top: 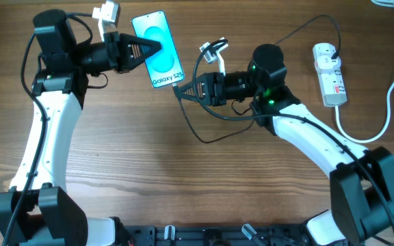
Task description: Plug charger to phone and switch on socket
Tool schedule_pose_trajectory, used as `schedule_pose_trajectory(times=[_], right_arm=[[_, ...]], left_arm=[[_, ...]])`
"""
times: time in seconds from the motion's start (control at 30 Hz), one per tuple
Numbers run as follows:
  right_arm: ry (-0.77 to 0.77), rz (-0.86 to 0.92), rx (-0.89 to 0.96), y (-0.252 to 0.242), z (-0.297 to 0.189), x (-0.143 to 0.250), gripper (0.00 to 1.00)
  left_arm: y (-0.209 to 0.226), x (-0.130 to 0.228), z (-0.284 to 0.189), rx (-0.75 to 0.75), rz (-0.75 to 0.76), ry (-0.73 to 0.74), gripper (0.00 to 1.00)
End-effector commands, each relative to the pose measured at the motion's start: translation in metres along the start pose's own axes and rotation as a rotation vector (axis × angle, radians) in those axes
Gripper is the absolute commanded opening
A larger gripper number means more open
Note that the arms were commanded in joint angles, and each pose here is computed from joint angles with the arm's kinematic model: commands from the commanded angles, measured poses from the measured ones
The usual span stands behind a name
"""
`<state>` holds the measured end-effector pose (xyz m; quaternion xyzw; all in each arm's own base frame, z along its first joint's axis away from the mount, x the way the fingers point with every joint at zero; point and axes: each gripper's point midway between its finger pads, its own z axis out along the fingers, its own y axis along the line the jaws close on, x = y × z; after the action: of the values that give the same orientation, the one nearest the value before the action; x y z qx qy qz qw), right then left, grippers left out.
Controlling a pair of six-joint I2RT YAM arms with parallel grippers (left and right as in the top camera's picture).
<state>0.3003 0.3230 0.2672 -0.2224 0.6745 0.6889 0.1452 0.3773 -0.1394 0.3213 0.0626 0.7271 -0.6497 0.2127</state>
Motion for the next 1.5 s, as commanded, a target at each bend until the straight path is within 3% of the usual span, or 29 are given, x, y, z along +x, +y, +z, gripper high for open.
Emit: schedule_pose_trajectory(times=[0.0, 1.47], right_arm=[[0.029, 0.003, -0.041, 0.008, 0.006, 0.006, 0.04], [0.021, -0.011, -0.067, 0.019, 0.007, 0.002, 0.04]], left_arm=[[-0.013, 0.002, -0.002, 0.019, 0.028, 0.01, 0.04], [-0.013, 0.002, -0.002, 0.02, 0.028, 0.012, 0.04]])
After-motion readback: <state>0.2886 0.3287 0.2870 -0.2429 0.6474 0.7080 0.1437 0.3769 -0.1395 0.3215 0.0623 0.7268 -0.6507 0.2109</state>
